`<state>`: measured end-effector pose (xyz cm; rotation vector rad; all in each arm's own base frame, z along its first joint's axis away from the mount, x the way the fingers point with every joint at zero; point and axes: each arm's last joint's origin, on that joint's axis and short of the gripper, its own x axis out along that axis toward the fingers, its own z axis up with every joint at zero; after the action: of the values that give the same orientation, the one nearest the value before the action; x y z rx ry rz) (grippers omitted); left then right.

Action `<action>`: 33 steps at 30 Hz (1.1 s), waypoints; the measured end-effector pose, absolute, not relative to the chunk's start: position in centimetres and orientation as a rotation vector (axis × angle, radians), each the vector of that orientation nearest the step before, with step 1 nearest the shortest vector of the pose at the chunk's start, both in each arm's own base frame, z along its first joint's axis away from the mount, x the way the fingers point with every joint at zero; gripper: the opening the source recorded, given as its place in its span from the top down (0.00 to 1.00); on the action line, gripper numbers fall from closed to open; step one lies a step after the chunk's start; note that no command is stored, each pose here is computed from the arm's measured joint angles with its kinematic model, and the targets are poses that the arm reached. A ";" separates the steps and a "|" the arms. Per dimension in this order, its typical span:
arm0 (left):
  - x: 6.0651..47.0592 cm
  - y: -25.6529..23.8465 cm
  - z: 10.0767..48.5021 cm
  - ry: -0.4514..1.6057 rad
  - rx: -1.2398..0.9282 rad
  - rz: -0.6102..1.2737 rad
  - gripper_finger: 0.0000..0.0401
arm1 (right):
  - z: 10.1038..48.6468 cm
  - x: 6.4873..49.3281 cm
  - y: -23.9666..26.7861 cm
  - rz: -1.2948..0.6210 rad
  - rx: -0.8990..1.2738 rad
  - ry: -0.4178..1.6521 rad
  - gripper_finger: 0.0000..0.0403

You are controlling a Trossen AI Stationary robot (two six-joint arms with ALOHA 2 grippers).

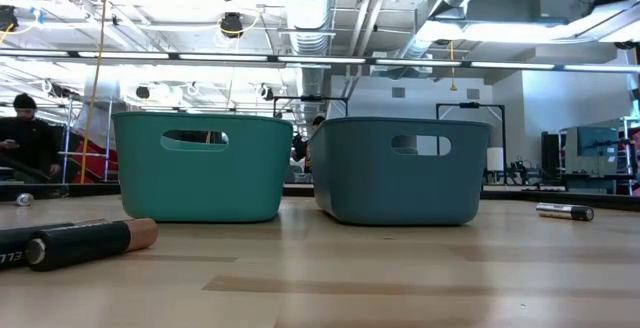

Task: Sort batteries
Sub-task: Put the black battery into the blue bin

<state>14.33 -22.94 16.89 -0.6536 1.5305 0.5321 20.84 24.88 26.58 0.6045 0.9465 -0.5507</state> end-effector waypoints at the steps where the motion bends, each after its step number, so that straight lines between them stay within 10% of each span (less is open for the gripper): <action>1: 14.3 -23.0 16.8 1.531 -0.653 0.528 0.65 | 26.6 20.8 24.9 -0.550 0.603 0.947 0.68; 33: 14.0 -24.4 13.5 1.611 -0.581 0.590 0.75 | 26.5 20.4 25.0 -0.520 0.517 0.973 0.68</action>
<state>13.99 -24.37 13.53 -0.5808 1.6106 0.5898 20.36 24.97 26.53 0.5174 0.9731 -0.5205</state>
